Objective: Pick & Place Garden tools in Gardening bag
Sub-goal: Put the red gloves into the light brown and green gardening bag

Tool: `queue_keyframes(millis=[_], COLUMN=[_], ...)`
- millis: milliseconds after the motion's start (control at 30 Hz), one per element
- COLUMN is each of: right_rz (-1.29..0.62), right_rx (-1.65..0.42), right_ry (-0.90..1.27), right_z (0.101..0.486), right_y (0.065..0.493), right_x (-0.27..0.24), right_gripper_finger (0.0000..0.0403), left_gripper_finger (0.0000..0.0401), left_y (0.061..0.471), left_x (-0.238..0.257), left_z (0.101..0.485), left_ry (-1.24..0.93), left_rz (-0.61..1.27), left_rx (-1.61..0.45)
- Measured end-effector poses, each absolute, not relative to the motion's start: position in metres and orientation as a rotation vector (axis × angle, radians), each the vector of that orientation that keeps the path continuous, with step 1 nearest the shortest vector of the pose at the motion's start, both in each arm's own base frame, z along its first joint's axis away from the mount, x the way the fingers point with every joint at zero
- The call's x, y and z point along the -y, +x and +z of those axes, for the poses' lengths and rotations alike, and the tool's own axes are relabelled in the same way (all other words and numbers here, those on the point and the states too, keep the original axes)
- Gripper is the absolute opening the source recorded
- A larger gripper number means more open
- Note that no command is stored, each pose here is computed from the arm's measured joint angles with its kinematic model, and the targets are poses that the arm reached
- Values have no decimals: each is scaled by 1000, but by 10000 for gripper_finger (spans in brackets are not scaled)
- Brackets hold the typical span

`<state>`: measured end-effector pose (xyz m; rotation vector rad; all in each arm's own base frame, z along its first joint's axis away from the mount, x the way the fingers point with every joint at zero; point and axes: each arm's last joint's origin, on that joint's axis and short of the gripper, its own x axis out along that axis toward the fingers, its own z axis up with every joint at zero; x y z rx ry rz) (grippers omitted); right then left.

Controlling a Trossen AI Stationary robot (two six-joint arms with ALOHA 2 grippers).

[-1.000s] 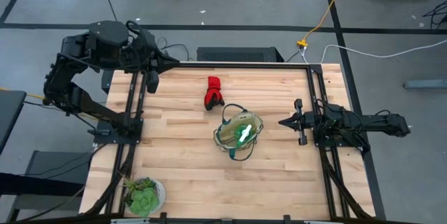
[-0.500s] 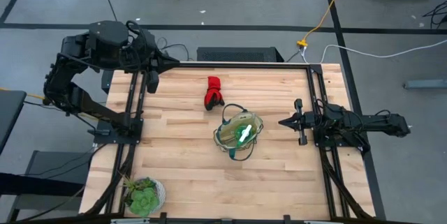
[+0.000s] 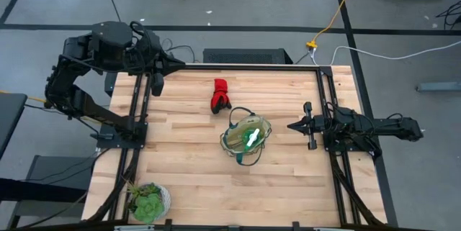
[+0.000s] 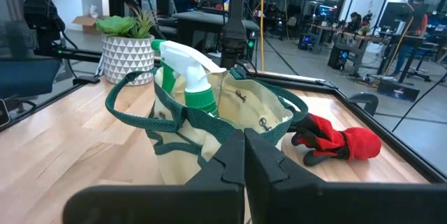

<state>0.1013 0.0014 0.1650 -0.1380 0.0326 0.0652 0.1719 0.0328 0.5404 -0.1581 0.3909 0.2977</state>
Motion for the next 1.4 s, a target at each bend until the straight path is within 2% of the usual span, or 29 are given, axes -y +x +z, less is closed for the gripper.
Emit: queue_keyframes(millis=[400,867,1400], right_rz=[65,65,65], right_rx=[-32,-32,-32], right_ry=[-138,-138,-138], right_z=[165,165,165], right_y=[101,101,101], right_x=[-1,-1,-1], right_gripper_finger=[2,2,2], left_gripper_finger=[25,25,25], left_y=[178,198,243], left_x=[-35,-59,-93], left_z=[538,519,492], left_ry=[-148,-165,-83], left_rz=[339,458,582], left_rx=[-405,-539,-683])
